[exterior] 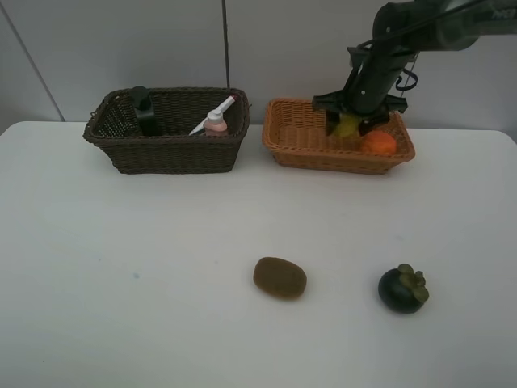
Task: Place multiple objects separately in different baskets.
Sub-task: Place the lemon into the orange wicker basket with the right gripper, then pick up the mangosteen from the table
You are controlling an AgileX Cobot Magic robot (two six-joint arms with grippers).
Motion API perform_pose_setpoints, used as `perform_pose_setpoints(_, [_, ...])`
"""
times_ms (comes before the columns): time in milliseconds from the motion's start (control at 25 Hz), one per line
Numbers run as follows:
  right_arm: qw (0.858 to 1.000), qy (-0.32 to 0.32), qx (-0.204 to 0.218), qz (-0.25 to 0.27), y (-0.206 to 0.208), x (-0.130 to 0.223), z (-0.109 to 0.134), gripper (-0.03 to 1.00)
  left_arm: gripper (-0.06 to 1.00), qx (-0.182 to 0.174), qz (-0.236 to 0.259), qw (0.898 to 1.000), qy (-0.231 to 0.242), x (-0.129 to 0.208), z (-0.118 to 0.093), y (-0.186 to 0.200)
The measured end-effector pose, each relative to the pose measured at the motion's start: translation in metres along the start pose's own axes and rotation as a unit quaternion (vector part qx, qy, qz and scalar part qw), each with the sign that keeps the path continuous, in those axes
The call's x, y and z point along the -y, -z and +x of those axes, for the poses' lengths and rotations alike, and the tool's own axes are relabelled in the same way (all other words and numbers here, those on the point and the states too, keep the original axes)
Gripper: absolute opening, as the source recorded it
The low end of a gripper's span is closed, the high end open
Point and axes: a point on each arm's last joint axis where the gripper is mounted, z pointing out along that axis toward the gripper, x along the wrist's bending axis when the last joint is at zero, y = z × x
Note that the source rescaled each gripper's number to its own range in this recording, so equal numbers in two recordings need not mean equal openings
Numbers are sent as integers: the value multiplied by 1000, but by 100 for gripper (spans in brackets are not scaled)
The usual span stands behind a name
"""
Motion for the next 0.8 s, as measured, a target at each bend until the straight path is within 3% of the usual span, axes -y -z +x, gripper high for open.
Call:
perform_pose_setpoints(40, [1000, 4, 2, -2, -1, -1, 0, 65, 91, 0, 0, 1000, 0, 0, 0, 0])
perform_pose_setpoints(160, [1000, 10, 7, -5, -1, -2, -1, 93, 91, 0, 0, 1000, 0, 0, 0, 0])
perform_pose_setpoints(400, [999, 9, 20, 48, 4, 7, -4, 96, 91, 0, 0, 1000, 0, 0, 0, 0])
perform_pose_setpoints(600, [993, 7, 28, 113, 44, 16, -8, 96, 91, 0, 0, 1000, 0, 0, 0, 0])
perform_pose_setpoints(800, [993, 6, 24, 117, 78, 26, -12, 96, 91, 0, 0, 1000, 0, 0, 0, 0])
